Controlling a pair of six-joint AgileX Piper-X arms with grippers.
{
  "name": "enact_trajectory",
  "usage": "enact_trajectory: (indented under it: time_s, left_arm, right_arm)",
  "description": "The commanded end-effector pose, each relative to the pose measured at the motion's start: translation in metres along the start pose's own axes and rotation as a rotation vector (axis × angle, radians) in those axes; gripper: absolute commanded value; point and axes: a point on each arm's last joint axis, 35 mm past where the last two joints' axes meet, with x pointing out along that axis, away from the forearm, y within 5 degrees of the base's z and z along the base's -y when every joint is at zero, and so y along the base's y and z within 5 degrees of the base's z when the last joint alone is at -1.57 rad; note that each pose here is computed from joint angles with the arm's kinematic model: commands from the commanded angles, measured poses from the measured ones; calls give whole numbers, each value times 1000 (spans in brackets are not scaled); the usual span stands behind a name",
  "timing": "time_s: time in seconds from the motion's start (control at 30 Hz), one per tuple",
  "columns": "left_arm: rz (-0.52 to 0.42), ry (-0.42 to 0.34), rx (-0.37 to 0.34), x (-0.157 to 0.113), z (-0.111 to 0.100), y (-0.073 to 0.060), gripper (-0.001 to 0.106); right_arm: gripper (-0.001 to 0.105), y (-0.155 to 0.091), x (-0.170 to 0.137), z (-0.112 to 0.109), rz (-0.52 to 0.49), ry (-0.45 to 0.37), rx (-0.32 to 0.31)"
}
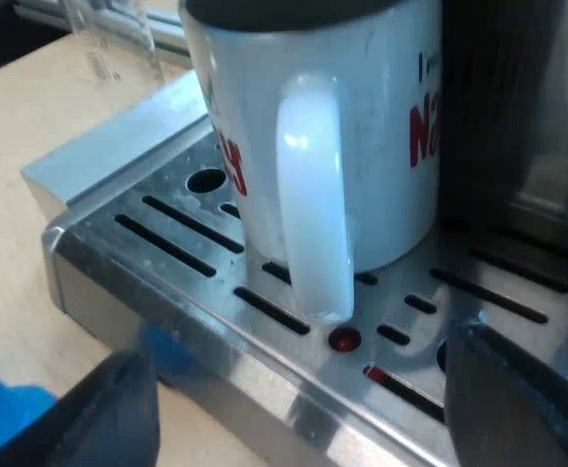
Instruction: Remove mug from coffee machine
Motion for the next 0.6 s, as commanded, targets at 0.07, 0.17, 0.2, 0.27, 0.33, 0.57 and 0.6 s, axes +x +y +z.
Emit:
enact_trajectory:
  time_s: [0.07,0.17,0.2,0.27,0.33,0.57,0.6]
  left_arm:
    - [-10,-11,-3,0,2,-1,83]
    - [-10,-11,-3,0,2,-1,83]
    - [-10,-11,-3,0,2,-1,83]
    - [-10,-11,-3,0,2,-1,83]
    - [-10,-11,-3,0,2,-1,83]
    - [-10,-11,-3,0,2,-1,83]
    - [-10,-11,-3,0,2,-1,83]
  right_arm:
    - [63,-2,12,8,-14,-53,-5]
    - [63,0,21,8,-16,-52,-7]
    - [63,2,24,8,-29,-48,-9]
    - [63,6,30,9,-39,-40,-13]
    - [63,12,38,9,-67,-26,-19]
    - [63,13,53,6,-137,-34,10]
    - [63,13,54,6,-139,-41,10]
